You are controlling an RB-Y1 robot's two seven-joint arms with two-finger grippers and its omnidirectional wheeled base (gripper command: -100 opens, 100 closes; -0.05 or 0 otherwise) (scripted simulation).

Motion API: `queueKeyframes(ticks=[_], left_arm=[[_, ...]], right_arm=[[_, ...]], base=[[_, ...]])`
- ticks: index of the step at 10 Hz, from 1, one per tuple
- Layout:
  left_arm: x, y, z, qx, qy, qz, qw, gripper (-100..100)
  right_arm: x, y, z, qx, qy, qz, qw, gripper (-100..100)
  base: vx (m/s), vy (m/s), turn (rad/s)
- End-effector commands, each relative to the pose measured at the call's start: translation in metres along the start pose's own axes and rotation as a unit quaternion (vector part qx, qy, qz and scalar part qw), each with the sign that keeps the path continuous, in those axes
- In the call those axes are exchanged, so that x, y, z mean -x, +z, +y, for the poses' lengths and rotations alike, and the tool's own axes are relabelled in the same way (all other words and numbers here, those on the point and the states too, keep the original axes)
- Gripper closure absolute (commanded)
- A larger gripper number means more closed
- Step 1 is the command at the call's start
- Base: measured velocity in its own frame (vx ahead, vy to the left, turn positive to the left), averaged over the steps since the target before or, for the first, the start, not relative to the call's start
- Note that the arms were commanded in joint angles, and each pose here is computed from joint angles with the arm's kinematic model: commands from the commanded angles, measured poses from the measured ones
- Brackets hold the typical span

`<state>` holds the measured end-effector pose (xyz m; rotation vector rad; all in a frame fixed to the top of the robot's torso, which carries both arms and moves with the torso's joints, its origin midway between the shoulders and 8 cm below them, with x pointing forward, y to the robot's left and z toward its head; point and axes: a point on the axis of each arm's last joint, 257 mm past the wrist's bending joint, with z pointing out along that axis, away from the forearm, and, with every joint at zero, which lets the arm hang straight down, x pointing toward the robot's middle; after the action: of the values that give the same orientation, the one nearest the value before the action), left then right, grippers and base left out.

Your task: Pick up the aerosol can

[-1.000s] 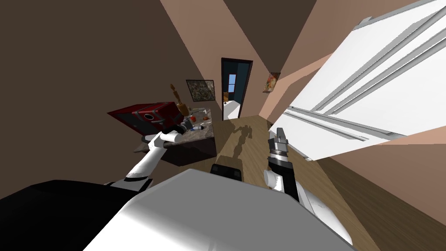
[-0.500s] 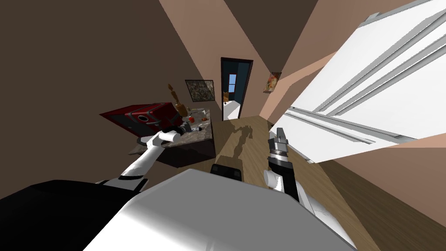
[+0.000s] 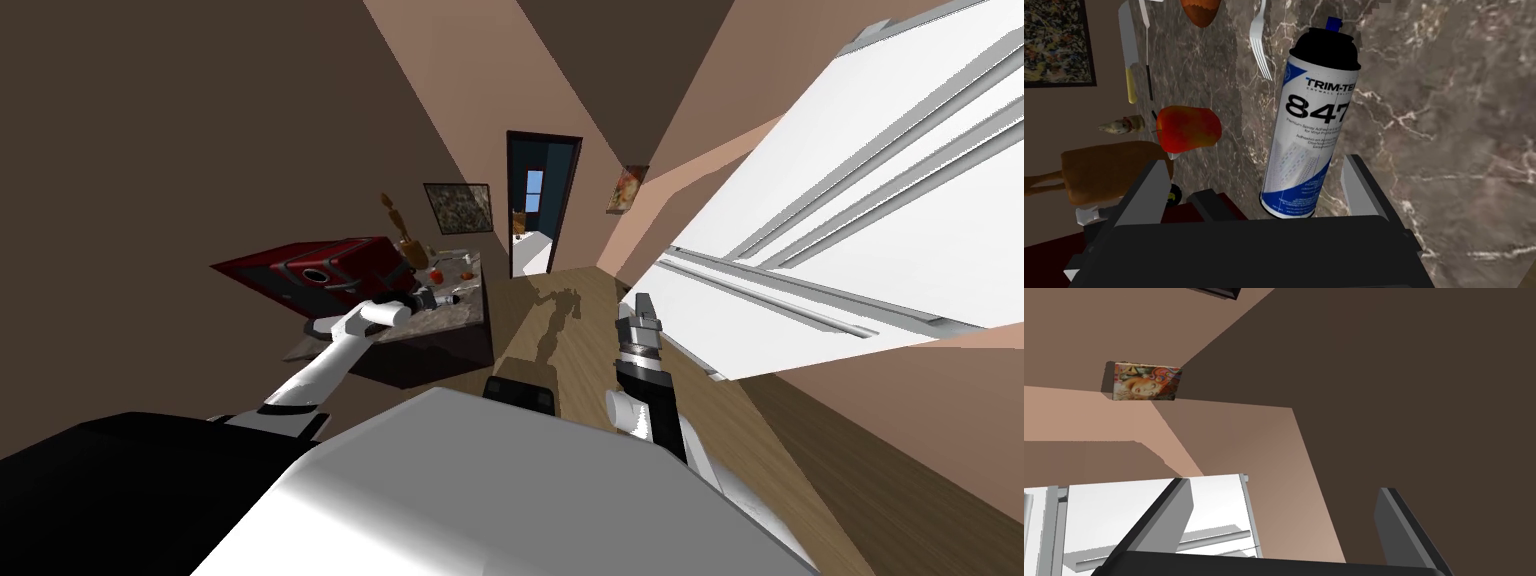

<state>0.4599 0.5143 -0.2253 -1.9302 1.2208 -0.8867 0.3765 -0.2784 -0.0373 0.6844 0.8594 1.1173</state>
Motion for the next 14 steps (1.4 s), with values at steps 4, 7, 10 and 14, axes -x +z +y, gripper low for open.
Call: queueKeyframes(ticks=[4, 7, 10, 14], left_arm=[[0.041, 0.002, 0.052, 0.097, -0.018, -0.05, 0.9938, -100], [0.061, -0.002, 0.092, 0.15, -0.031, -0.075, 0.9854, -100], [0.068, 0.006, 0.085, 0.136, -0.035, -0.077, 0.987, -100], [0.09, 0.014, 0.088, 0.131, -0.05, -0.094, 0.9856, -100]], right_arm=[[0.0, 0.0, 0.0, 0.0, 0.0, 0.0, 1.0, 0], [0.0, 0.0, 0.0, 0.0, 0.0, 0.0, 1.0, 0], [0.0, 0.0, 0.0, 0.0, 0.0, 0.0, 1.0, 0], [0.0, 0.0, 0.0, 0.0, 0.0, 0.0, 1.0, 0]], base=[[0.134, -0.019, -0.003], [0.147, 0.023, -0.035], [0.03, 0.013, -0.045], [-0.037, 0.002, -0.133]])
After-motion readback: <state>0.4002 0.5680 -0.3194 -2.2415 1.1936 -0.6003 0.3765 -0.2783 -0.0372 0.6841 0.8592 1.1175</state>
